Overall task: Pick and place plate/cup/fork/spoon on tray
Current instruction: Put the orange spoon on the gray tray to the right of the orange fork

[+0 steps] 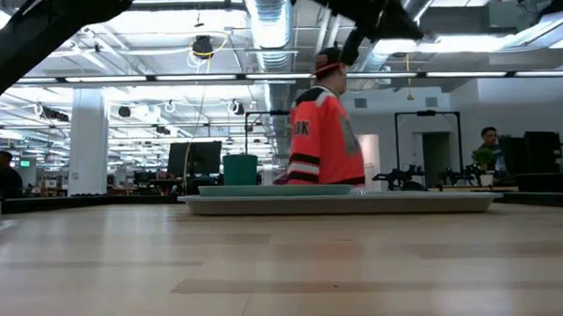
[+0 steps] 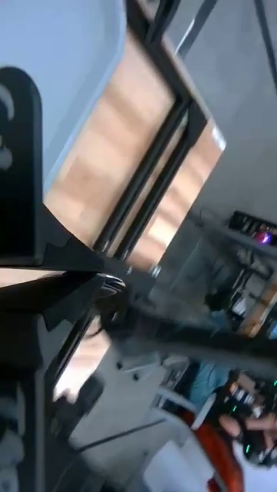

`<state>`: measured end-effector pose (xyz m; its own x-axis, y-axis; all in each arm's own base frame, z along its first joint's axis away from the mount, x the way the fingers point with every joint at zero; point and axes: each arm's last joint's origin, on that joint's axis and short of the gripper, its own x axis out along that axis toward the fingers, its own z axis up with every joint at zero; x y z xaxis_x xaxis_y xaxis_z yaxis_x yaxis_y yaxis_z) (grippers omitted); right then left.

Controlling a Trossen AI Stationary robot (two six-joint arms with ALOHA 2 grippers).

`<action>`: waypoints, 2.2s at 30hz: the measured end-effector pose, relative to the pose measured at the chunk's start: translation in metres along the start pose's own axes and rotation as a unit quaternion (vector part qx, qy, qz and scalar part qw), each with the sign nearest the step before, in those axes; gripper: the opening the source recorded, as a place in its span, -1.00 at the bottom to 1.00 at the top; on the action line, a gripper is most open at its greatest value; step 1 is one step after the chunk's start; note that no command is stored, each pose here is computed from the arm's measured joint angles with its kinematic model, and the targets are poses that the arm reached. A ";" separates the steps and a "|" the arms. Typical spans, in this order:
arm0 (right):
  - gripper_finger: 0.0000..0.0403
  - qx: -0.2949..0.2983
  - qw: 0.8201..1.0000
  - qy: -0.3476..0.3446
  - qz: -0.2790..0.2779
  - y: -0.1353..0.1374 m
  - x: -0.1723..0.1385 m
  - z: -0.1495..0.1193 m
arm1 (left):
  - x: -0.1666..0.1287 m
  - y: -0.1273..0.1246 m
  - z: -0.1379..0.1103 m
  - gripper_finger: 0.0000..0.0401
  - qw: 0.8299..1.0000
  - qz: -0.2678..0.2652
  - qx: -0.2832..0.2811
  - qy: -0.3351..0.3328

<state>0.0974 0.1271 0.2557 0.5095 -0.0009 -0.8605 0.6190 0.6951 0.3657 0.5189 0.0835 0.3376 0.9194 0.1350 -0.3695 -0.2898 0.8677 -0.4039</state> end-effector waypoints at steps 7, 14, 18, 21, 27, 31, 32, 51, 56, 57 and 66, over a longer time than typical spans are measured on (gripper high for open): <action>0.29 0.003 1.000 -0.008 -0.002 0.000 0.001 0.002 | 0.008 0.055 0.005 -1.00 0.999 0.041 0.002 -0.001; 0.29 0.002 1.000 -0.024 -0.002 0.000 0.001 0.003 | 0.019 0.098 0.004 -1.00 0.998 0.054 -0.004 -0.013; 0.29 0.001 1.000 -0.031 -0.003 -0.001 0.001 0.003 | 0.035 0.121 -0.006 -1.00 0.999 0.039 -0.034 -0.002; 0.29 0.001 1.000 -0.031 -0.003 -0.001 0.001 0.003 | 0.045 0.131 -0.016 -1.00 0.998 0.044 -0.035 0.008; 0.29 -0.003 0.999 -0.032 -0.008 -0.002 0.000 0.003 | 0.053 0.136 -0.027 -1.00 0.998 0.052 -0.023 0.024; 0.29 -0.004 0.999 -0.033 -0.009 -0.002 0.000 0.003 | 0.059 0.143 -0.038 -1.00 0.996 0.073 -0.008 0.047; 0.29 -0.004 0.999 -0.034 -0.009 -0.002 0.000 0.003 | 0.061 0.144 -0.040 -1.00 0.996 0.075 -0.003 0.048; 0.29 -0.004 0.999 -0.034 -0.010 -0.002 0.000 0.003 | 0.080 0.168 -0.073 -1.00 0.992 0.060 0.005 0.115; 0.29 -0.004 0.999 -0.034 -0.010 -0.002 0.000 0.003 | 0.079 0.175 -0.072 -1.00 0.991 0.058 0.014 0.120; 0.29 -0.003 0.999 -0.034 -0.010 -0.002 0.000 0.003 | 0.078 0.176 -0.071 -1.00 0.991 0.056 0.013 0.121; 0.29 -0.005 0.999 -0.034 -0.010 -0.002 0.000 0.003 | 0.078 0.173 -0.075 -1.00 0.989 0.052 0.021 0.136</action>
<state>0.0982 0.1229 0.2557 0.5360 -0.0639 -0.8418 0.6239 0.7017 0.3440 0.5208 0.2080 0.1759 0.7779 0.0955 -0.6211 -0.3618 0.8761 -0.3185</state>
